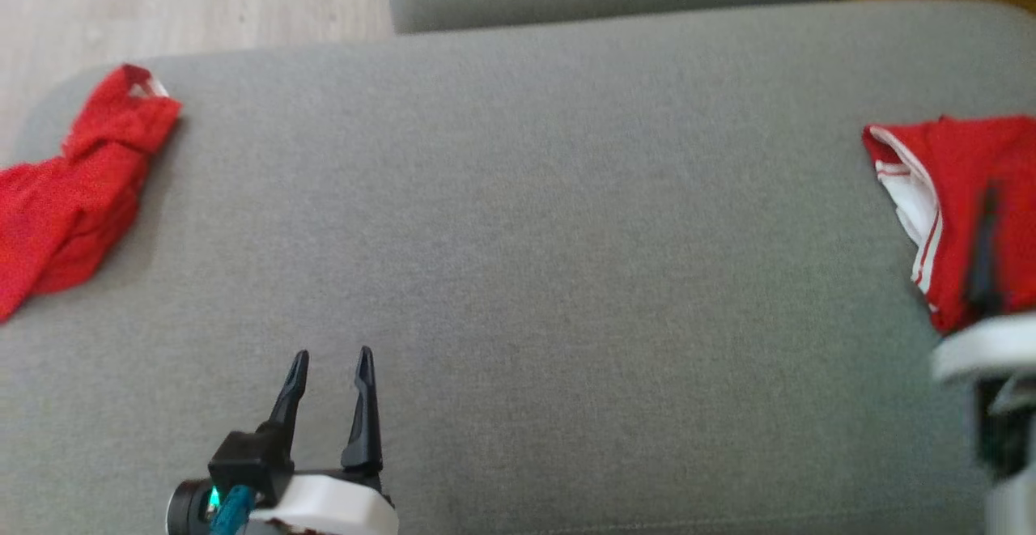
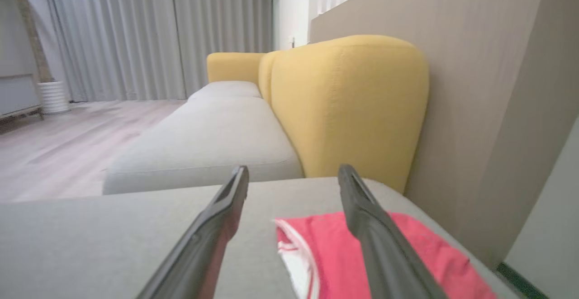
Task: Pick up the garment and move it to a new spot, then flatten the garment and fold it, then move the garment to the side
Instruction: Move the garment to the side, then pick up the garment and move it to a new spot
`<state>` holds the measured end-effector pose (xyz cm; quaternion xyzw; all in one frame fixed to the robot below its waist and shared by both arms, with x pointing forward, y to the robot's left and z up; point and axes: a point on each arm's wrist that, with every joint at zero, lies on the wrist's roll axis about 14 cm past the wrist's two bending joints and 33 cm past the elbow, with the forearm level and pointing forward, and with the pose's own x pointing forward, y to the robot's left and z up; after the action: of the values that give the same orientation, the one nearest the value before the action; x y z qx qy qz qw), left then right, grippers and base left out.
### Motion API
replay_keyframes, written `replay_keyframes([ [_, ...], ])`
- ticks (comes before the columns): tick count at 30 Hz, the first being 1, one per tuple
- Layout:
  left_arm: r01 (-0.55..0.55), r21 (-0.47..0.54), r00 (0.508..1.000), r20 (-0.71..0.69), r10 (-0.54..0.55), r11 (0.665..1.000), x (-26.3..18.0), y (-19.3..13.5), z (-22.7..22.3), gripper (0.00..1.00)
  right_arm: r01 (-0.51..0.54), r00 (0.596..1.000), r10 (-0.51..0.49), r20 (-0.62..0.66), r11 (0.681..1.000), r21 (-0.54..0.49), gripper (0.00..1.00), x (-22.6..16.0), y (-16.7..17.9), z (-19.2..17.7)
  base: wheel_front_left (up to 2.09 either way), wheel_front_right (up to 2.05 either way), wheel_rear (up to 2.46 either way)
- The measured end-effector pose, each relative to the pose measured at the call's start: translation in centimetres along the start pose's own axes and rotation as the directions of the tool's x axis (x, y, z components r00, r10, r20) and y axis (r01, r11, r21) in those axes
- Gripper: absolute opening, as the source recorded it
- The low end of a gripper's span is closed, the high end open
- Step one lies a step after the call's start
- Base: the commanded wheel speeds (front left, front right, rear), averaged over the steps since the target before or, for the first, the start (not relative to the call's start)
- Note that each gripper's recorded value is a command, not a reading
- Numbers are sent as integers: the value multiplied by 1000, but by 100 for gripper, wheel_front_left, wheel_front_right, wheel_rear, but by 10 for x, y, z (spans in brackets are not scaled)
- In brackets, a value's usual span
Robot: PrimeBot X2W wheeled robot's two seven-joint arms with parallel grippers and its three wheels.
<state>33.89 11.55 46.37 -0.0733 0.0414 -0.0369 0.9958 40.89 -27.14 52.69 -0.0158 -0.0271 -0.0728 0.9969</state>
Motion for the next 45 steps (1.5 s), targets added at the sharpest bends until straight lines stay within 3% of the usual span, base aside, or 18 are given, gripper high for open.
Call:
replay_keyframes([
  [8, -27, 15, 1000, -4, 27, 1000, -18, 10, -3, 100, -155, 985, 158, -75, 987, 45, 100, -65, 63, -32, 0, 0, 0],
  [15, -67, 16, 998, 10, 67, 998, -28, 24, -1, 100, -204, 963, 215, -164, 976, 80, 100, -108, 80, -69, 0, 0, 0],
  [37, -80, 11, 997, -24, 80, 997, -38, 29, -12, 100, -225, 963, 237, -131, 969, 98, 100, -101, 89, -62, 0, 0, 0],
  [45, -171, 3, 985, 6, 171, 985, -56, 53, -5, 100, -333, 933, 344, -110, 937, 104, 100, -90, 125, -57, 0, 0, 0],
])
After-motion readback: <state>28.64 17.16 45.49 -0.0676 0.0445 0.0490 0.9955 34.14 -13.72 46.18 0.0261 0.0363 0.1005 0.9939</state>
